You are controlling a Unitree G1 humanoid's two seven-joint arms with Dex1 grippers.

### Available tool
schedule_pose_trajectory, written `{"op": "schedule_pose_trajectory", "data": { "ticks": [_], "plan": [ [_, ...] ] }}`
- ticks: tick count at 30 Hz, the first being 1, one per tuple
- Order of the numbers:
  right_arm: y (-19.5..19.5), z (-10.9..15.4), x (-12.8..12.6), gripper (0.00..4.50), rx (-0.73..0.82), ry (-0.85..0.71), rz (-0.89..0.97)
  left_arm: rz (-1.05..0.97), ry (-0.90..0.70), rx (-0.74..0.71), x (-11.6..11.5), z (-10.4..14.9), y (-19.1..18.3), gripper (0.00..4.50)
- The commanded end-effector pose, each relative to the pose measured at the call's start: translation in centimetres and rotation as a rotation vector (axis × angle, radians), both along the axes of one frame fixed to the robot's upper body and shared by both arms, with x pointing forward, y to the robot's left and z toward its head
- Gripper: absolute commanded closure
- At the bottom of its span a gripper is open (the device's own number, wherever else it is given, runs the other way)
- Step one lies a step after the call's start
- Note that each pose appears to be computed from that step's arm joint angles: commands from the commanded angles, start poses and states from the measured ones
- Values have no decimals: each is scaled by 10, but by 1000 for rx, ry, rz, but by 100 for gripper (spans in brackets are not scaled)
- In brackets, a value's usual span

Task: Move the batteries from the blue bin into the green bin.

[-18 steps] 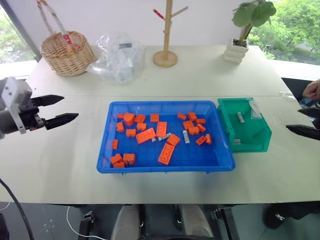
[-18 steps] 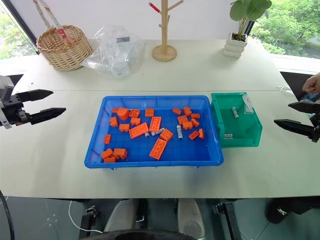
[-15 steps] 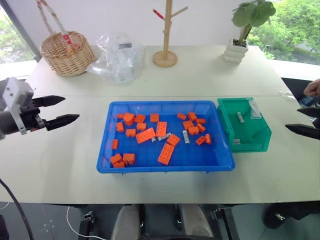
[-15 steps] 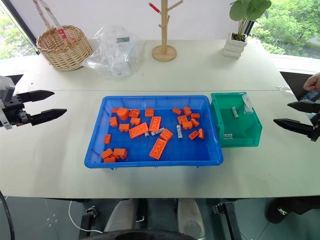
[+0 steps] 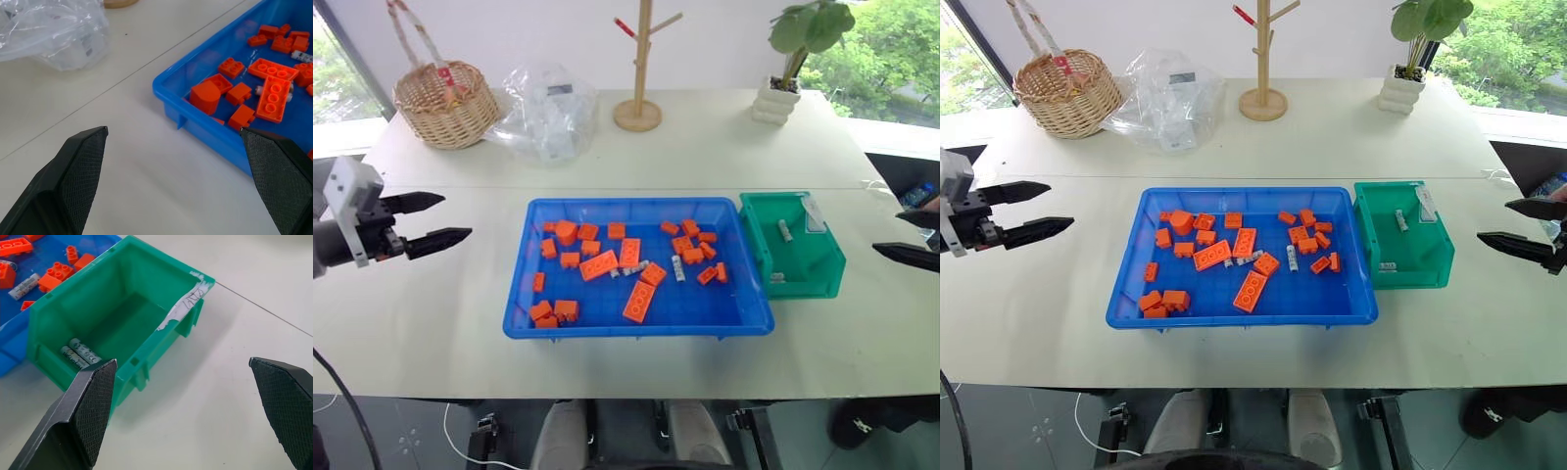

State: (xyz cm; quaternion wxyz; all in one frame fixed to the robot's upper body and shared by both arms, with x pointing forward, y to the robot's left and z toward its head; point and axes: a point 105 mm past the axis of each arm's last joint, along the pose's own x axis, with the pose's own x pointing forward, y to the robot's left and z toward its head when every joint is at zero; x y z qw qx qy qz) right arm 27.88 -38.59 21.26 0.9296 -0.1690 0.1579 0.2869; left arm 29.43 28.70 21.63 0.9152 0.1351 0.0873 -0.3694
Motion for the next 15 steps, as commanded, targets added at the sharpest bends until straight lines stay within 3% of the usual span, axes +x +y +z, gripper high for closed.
{"op": "schedule_pose_trajectory", "data": {
  "ticks": [1, 7, 15],
  "plan": [
    [2, 26, 4, 5, -21, -75, 18, -65, -57, -19, -8, 19, -20, 0],
    [52, 50, 19, 5, -5, -97, 217, -224, -1, -18, -24, 16, -54, 0],
    [208, 52, 45, 5, -75, -122, 666, -434, 78, 90, -47, -6, -84, 0]
  ]
}}
